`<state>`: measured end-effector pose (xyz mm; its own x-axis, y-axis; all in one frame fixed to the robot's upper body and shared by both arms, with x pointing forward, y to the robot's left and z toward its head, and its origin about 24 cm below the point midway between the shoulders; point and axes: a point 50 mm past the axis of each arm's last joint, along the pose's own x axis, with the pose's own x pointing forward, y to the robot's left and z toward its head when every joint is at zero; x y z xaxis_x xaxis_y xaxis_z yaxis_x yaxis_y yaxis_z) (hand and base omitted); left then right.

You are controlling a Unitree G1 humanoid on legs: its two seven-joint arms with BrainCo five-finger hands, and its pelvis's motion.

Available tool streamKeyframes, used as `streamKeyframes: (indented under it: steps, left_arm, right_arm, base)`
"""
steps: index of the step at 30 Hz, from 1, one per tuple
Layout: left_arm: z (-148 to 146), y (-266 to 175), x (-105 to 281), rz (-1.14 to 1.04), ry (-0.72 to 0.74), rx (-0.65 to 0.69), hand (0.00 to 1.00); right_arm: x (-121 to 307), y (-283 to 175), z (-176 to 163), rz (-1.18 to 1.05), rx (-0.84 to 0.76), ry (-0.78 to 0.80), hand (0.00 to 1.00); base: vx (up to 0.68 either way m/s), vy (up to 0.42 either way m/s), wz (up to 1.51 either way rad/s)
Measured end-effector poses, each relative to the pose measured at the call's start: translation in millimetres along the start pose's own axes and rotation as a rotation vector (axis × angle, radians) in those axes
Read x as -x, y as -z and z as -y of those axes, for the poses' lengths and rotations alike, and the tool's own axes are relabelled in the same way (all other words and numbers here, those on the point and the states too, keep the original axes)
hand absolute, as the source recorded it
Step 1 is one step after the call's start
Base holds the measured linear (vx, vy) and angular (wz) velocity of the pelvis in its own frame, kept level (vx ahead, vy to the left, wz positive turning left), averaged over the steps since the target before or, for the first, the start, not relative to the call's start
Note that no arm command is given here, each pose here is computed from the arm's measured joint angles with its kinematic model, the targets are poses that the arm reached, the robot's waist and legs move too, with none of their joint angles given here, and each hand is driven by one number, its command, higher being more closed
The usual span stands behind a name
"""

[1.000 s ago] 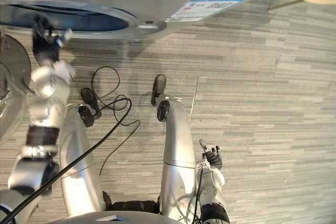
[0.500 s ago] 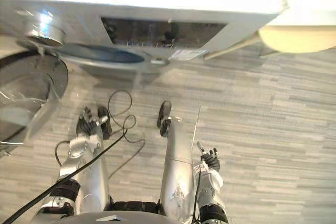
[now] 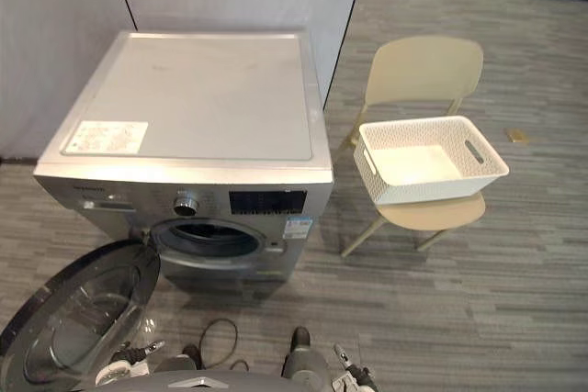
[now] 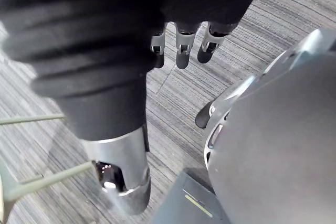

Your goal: Pick up the laundry basket with both hands and put the clothes into the washing machine.

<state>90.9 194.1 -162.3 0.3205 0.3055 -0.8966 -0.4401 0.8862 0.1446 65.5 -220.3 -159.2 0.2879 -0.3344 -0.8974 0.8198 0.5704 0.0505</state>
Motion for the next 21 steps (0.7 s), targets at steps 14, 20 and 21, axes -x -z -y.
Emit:
streamKeyframes:
  steps: [14, 20, 21]
  left_arm:
    - [9, -4, 3, 0.057, 0.061, -0.091, 0.0]
    - [-19, -2, -4, -0.001, -0.012, -0.16, 0.0]
    - [-14, -3, -4, -0.002, -0.004, -0.166, 0.0]
  right_arm:
    - [1, -60, -105, 0.182, 0.294, -0.27, 0.0]
    - [-9, -24, -64, 0.006, 0.328, -0.168, 0.0]
    - [-10, -29, -57, 0.014, 0.315, -0.147, 0.0]
  base:
    - [-0.06, 0.05, 0.18]
    - [0.02, 0.075, 0.54]
    - [0.05, 0.144, 0.5]
